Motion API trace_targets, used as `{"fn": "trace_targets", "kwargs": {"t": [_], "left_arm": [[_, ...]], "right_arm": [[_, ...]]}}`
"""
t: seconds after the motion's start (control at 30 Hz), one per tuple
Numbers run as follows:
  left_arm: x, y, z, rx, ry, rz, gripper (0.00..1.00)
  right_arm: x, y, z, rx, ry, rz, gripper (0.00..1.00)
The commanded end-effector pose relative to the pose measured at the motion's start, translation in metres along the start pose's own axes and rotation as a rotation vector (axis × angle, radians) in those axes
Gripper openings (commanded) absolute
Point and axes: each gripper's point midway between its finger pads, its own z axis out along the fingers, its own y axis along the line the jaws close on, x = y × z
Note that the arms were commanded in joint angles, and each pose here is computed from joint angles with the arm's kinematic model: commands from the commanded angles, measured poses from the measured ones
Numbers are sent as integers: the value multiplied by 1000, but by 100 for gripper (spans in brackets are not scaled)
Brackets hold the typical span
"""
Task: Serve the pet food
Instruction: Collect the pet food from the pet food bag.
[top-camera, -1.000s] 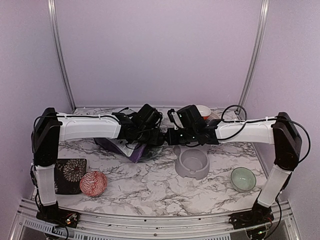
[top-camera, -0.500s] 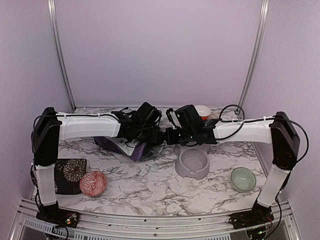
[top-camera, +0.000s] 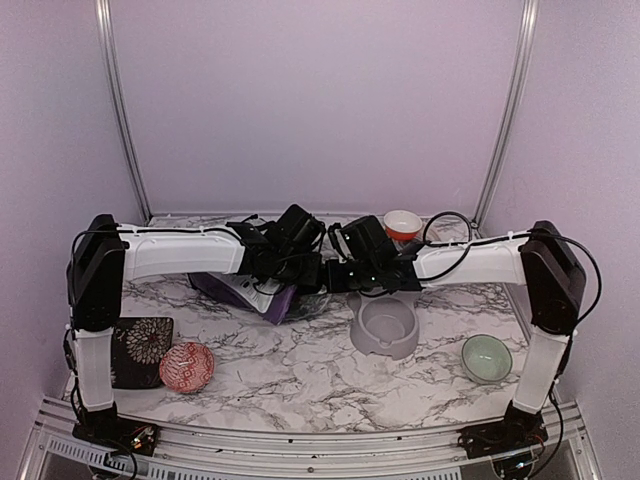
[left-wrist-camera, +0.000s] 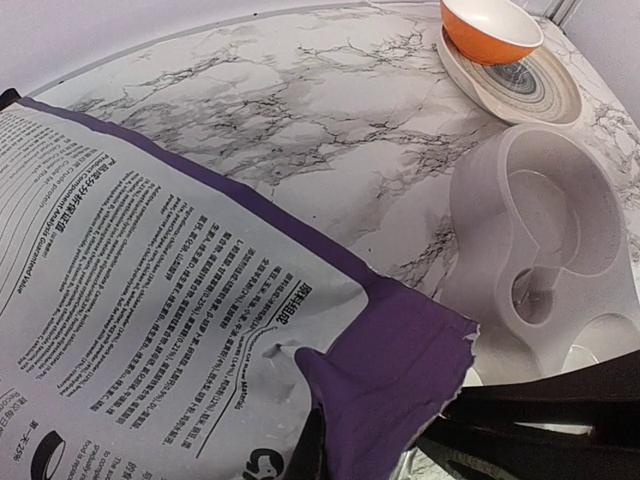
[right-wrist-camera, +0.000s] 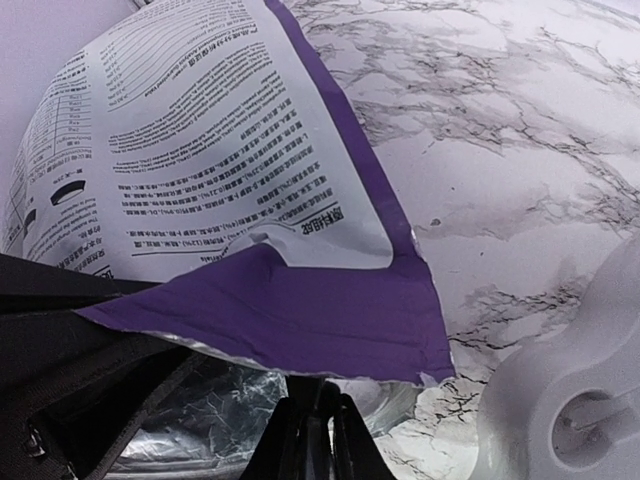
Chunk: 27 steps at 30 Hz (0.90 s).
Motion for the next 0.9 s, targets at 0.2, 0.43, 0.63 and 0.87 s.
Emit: {"fn": "trace_targets", "kwargs": {"t": [0.2,0.43,0.63,0.87], "left_arm": [[-34,-26,-18,100,-97,-57,0],[-30,-24,-17,96,-92,-63,0],[-27,-22,-16,91,-87,-61,0],[-25,-21,-17,92,-89,-57,0]], "right_arm": [[30,-34,11,99,75,61,0],[42,-26,16,30,103,104,0],[46,-18,21,-24,114,138,0],[51,-10,25,-86,124,176,0]]}}
